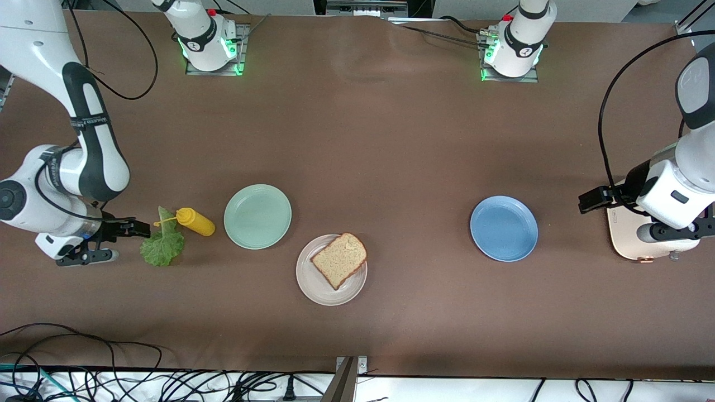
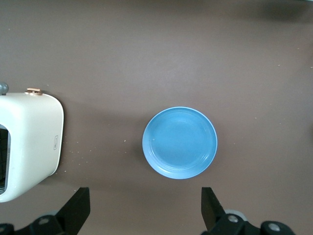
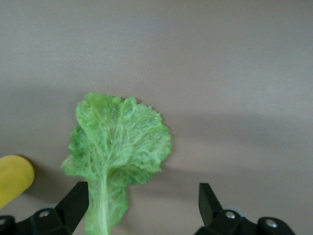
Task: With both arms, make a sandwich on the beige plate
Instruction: 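Lower the right gripper onto the green lettuce leaf and close it, then lift the lettuce with the right gripper and carry it toward the beige plate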
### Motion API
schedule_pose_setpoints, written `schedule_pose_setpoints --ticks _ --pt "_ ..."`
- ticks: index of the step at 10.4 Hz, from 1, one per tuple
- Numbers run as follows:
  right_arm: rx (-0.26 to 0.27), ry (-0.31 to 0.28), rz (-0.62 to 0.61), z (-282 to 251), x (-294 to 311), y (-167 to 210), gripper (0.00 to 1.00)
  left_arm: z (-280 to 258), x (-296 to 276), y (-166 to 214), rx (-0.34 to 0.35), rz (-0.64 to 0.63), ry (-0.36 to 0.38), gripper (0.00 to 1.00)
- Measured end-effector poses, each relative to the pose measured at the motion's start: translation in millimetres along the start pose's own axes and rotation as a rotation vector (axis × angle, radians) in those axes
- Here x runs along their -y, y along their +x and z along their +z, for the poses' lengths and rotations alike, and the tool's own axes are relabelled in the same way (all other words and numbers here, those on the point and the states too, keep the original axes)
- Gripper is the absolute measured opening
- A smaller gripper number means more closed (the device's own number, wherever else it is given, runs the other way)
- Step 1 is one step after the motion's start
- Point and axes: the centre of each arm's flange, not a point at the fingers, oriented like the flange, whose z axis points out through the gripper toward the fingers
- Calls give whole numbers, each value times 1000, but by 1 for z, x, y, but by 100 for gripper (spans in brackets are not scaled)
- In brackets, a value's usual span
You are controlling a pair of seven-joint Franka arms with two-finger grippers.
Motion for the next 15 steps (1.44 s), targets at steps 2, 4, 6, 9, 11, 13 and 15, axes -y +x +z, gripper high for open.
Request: schedule_pose_setpoints --ticks 2,4,6,9,11,13,15 --pt "-1 15 3 22 6 1 100 1 9 1 1 -3 -1 100" --pt "-4 51 23 38 15 2 100 1 12 2 2 27 -4 100" --pt "-4 56 24 48 17 2 100 0 11 2 2 35 -5 100" --pt "-11 52 25 63 18 -3 99 0 10 1 1 40 -6 100" --pt "-19 48 11 70 19 -8 90 -2 10 1 -2 41 -6 100" --pt "-28 46 -8 65 18 -7 64 -3 10 0 -5 42 -6 100" --pt "-33 47 -61 54 20 -5 33 -3 10 0 -5 42 -6 100"
